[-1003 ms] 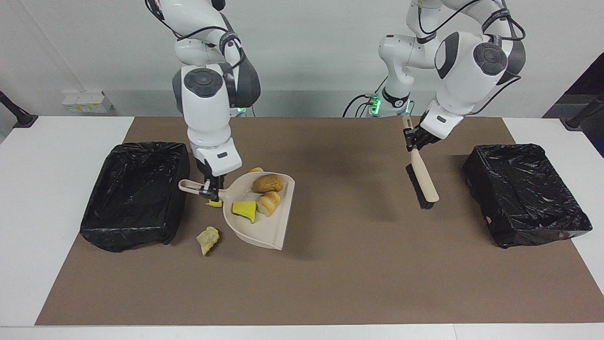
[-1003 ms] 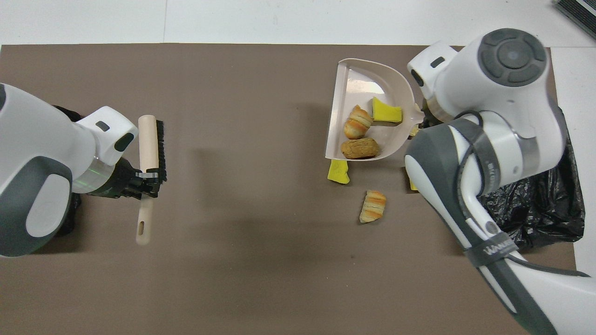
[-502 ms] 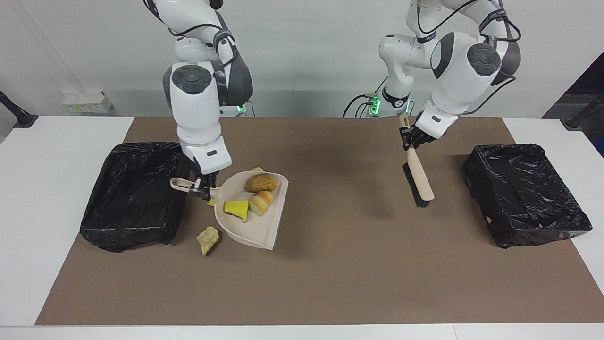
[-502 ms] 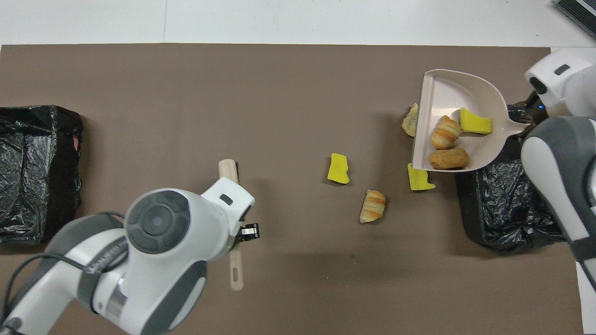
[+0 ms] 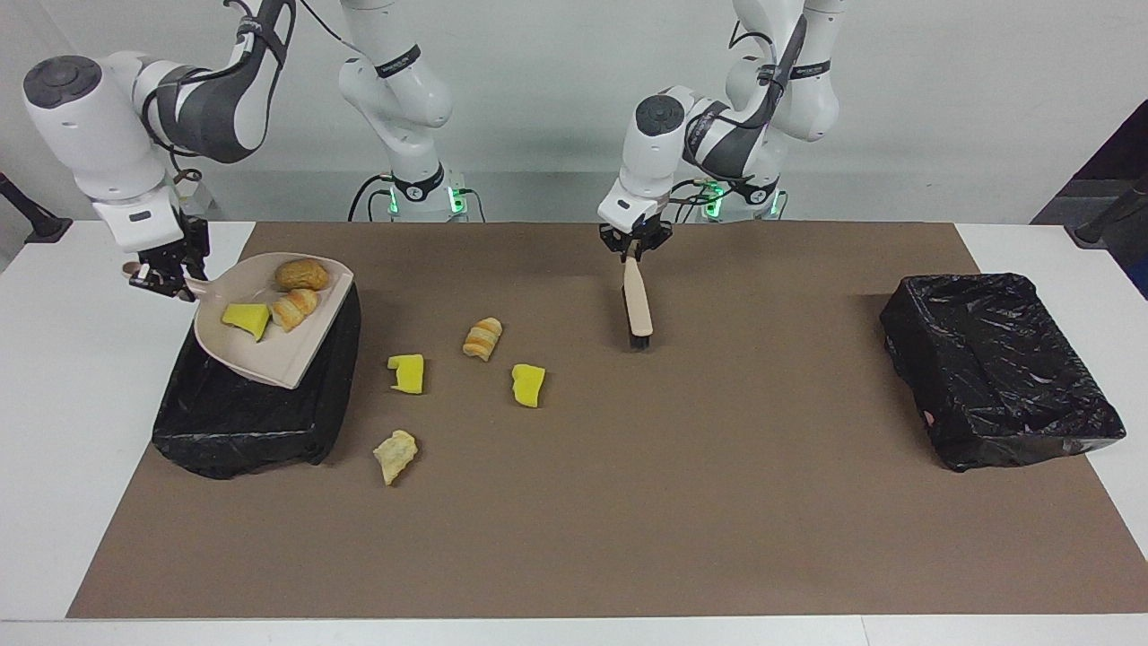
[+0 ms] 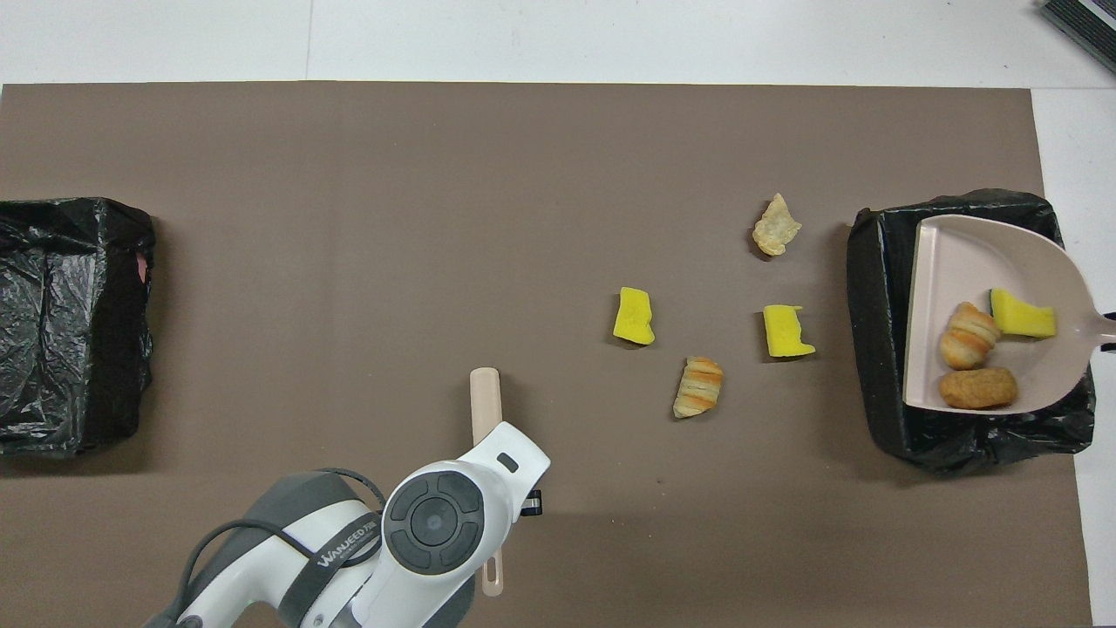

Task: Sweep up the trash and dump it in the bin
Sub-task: 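Tip the dustpan over the bin with the right gripper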

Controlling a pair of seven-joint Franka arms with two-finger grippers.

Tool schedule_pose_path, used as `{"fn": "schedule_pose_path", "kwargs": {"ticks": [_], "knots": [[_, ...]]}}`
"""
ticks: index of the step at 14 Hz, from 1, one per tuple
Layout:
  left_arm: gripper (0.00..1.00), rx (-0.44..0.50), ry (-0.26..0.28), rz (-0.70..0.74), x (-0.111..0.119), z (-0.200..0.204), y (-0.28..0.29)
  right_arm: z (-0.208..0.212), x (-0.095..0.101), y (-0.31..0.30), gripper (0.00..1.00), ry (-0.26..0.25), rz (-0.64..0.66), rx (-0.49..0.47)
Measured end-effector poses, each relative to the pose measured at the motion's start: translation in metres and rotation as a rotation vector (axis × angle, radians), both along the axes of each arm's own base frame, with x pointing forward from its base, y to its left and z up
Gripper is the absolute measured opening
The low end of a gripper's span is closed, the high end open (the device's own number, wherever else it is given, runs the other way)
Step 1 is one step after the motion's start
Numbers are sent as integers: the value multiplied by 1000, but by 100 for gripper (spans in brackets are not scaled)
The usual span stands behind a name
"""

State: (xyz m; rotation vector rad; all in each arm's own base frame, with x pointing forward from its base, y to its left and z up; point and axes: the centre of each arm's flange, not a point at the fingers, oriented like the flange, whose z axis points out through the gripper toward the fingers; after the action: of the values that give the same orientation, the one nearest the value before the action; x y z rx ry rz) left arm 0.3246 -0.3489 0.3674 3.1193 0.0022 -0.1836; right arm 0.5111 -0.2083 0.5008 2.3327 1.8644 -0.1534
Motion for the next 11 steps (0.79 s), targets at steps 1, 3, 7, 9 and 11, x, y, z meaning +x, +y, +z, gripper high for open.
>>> {"fn": "schedule_pose_path", "kwargs": {"ticks": [1,3,7,9,11], "knots": [[25,1,2,-8,-1,-1,1,-3,-7,-5,32,-4,10,-40],[25,2,7,-38,-4,-4,4,-7,-13,-5,32,20,53,-161],[25,1,9,-45,-7,-7,9,-9,5,51,32,42,132,-407],[25,-6,-1,-42,-7,-9,10,-19,8,75,32,43,145,-499],[25,-7,-4,-40,-9,-16,12,-28,9,91,32,57,169,-597]]}}
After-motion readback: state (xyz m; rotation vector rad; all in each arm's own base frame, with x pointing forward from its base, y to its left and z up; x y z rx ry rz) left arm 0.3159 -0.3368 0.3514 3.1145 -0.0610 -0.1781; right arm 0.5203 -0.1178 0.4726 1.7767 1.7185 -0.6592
